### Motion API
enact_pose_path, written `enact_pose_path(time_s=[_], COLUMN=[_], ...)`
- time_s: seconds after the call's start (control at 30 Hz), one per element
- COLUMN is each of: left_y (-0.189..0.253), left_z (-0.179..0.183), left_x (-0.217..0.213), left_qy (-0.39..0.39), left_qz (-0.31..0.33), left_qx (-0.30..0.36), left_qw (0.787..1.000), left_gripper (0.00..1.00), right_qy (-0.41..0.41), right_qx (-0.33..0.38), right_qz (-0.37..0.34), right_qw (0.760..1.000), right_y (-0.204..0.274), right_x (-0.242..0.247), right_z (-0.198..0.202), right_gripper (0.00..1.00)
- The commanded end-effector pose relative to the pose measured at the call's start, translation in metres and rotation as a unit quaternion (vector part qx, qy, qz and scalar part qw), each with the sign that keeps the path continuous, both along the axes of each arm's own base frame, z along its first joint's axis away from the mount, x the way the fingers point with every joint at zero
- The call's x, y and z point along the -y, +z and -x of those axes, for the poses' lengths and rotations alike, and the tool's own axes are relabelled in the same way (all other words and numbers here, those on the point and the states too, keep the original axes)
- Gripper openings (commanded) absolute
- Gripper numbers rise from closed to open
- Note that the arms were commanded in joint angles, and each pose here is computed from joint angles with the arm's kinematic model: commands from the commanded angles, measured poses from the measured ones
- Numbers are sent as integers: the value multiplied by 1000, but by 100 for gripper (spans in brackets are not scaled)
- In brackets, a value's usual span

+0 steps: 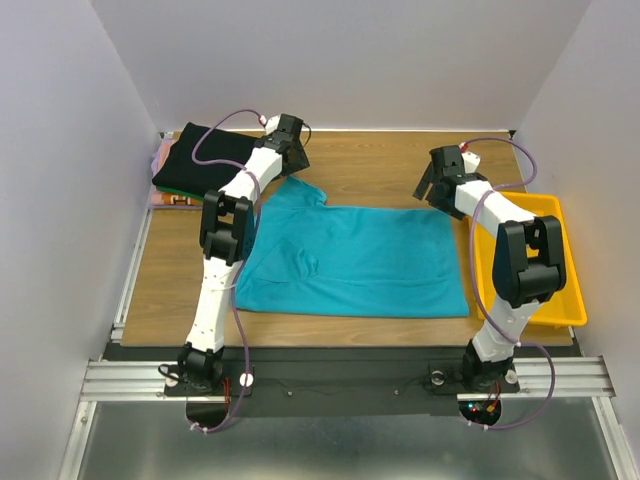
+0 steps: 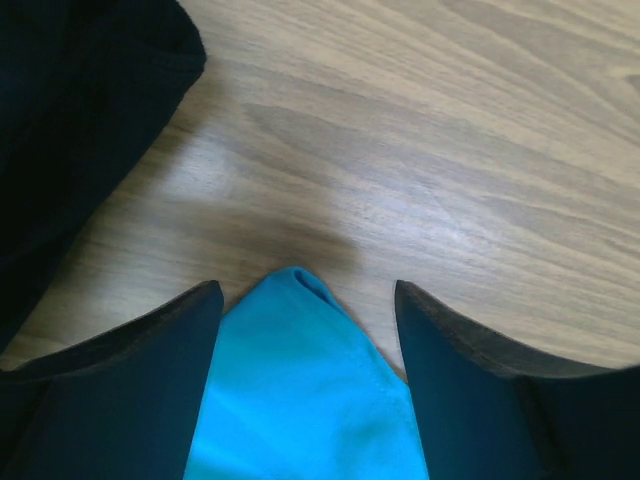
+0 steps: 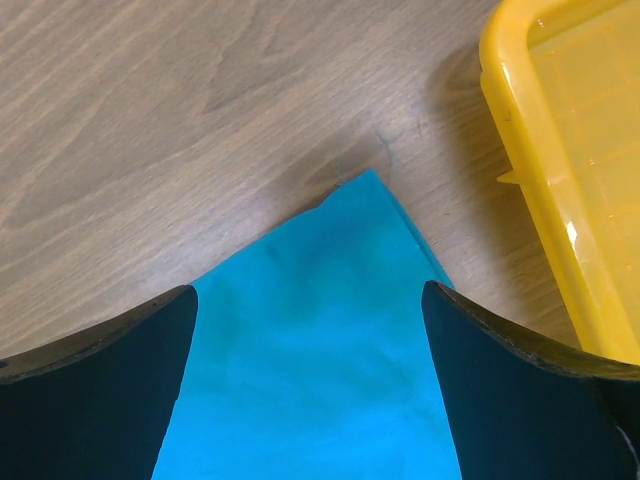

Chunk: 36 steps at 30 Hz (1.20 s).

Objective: Fold and stack the t-shirts
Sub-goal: Fold the tshirt

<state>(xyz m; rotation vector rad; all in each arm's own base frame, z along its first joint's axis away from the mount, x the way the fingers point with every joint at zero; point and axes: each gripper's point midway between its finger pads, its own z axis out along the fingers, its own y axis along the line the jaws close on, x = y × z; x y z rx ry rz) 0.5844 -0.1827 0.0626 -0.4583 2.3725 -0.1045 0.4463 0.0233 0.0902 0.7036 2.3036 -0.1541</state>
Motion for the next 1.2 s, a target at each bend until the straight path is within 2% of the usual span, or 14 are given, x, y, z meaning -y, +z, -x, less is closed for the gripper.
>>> enact_pose_path(time_s=[0.0, 0.17, 0.47, 0.57, 0.6, 0.67, 0.7, 0.83, 0.97, 1.07, 1.17], left_y=[18, 8, -15, -22, -23, -24, -23, -13, 12, 21, 31], left_z=[-13, -9, 2, 3, 3, 4, 4, 6, 7, 11, 12], left_x=[12, 13, 5, 6, 6, 7, 7, 6, 8, 8, 8], left_qy=[-13, -7, 11, 12, 12, 10, 10, 13, 12, 12, 13], left_qz=[26, 8, -27, -31, -31, -29, -29, -26, -12, -9, -8], left_qx=[31, 25, -3, -8, -10, -14, -15, -7, 18, 24, 33], left_qw=[999, 1000, 1000, 999, 999, 999, 999, 1000, 1000, 1000, 999], left_gripper=[72, 70, 57, 45, 31, 17, 2, 0, 0, 0, 0], right_qy=[-8, -3, -4, -8, -10, -18, -21, -24, -24, -31, -35], right_qx=[20, 7, 5, 7, 8, 10, 11, 24, 27, 15, 8], right_qz=[17, 21, 22, 22, 22, 26, 24, 17, 6, 4, 5], right_qw=[1000, 1000, 1000, 1000, 1000, 999, 999, 999, 999, 999, 999], right_y=[13, 3, 2, 3, 4, 4, 4, 7, 1, -14, -22], right_x=[10, 15, 17, 19, 19, 22, 22, 18, 13, 12, 13], right_z=[-15, -18, -19, -18, -19, -22, -23, -43, -59, -61, -62], right_gripper=[100, 100, 100, 100, 100, 100, 100, 100, 94, 81, 74])
